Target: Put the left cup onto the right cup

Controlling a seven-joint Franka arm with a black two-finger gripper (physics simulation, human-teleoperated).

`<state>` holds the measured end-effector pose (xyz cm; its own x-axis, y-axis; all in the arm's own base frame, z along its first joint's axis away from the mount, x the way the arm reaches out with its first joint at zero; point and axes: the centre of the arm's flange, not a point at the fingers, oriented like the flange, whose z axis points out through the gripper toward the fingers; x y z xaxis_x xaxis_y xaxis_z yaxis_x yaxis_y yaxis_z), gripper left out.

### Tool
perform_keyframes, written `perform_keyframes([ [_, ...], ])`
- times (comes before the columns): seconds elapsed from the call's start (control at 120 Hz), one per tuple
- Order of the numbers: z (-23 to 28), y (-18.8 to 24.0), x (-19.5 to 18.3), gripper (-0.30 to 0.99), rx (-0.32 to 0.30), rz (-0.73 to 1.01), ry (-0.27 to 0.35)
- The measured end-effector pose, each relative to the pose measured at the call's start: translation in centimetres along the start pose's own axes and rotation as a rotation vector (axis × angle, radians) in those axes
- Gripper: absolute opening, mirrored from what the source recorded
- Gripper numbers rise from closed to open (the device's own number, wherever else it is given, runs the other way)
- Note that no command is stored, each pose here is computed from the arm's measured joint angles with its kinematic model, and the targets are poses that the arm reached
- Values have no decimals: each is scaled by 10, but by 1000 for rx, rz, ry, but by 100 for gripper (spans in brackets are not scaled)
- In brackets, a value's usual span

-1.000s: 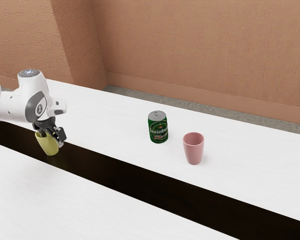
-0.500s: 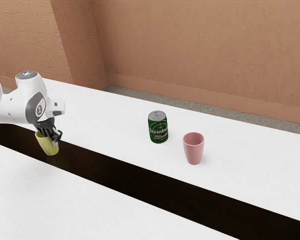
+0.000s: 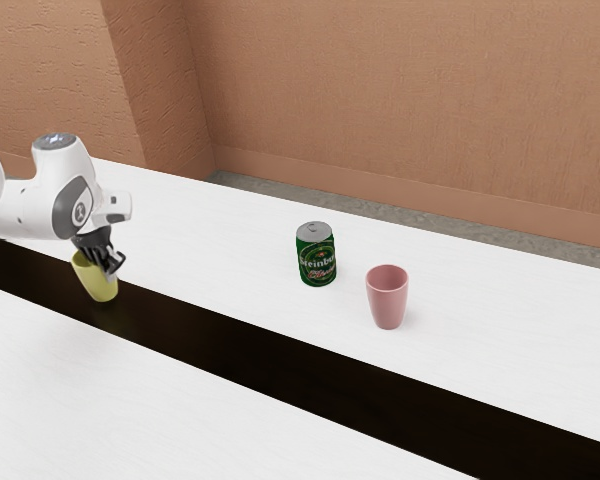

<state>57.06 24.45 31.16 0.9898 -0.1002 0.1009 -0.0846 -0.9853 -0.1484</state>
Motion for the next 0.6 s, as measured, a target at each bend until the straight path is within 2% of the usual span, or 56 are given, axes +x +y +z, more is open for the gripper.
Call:
perform_keyframes([
  [0.167, -48, 17, 37, -9, -10, 50, 36],
  [0.317, -92, 49, 75, -9, -30, 115, 57],
  [0.458, -135, 97, 108, -9, -52, 190, 69],
  [0.6, -187, 172, 138, -9, -70, 291, 91],
])
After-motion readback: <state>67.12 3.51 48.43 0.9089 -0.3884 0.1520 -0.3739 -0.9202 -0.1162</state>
